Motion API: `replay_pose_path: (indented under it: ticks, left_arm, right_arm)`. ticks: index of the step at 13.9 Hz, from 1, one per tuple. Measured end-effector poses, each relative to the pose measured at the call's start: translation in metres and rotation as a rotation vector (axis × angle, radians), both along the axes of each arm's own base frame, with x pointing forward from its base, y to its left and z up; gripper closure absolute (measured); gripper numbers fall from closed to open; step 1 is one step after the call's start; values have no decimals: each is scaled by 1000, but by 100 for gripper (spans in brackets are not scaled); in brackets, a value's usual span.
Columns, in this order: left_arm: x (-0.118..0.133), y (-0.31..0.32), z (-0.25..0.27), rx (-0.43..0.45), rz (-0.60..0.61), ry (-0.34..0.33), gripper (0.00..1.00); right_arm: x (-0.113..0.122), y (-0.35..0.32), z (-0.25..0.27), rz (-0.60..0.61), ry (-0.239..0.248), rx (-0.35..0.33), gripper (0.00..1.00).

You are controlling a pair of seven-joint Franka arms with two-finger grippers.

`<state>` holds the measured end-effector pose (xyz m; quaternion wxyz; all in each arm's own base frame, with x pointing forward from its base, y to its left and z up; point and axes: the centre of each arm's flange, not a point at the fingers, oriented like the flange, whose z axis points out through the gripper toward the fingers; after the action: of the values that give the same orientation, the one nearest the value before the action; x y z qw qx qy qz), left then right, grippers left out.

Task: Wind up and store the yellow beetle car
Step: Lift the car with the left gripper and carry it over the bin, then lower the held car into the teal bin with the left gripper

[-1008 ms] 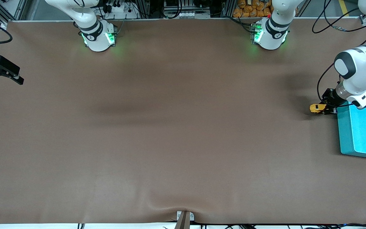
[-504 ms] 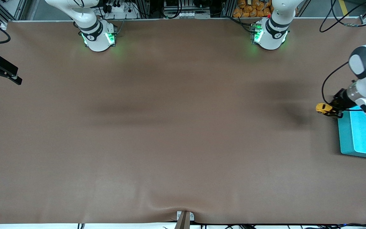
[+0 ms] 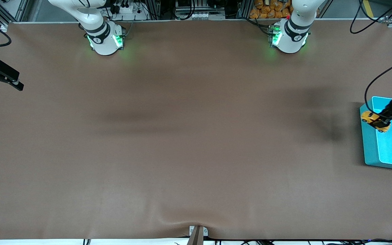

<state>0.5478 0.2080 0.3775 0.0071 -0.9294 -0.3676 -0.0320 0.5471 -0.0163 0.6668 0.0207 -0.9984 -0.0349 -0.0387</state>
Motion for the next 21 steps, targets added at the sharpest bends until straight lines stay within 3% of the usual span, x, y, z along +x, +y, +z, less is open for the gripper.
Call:
replay_pose_path:
  ticks: [5,8,15,21]
  left_arm:
    - [-10,54,-11,2,-233,13,54]
    - [-13,78,-14,66,-357,50,54]
    - [-26,137,-27,69,-562,69,54]
    - [-15,179,-47,56,-727,47,54]
  right_arm:
    - [0,0,0,1,0,0,0]
    - [0,0,-1,1,1,0,0]
    - [1,0,-1,0,2,-1,0]
    - [1,0,-2,0,3,-2,0]
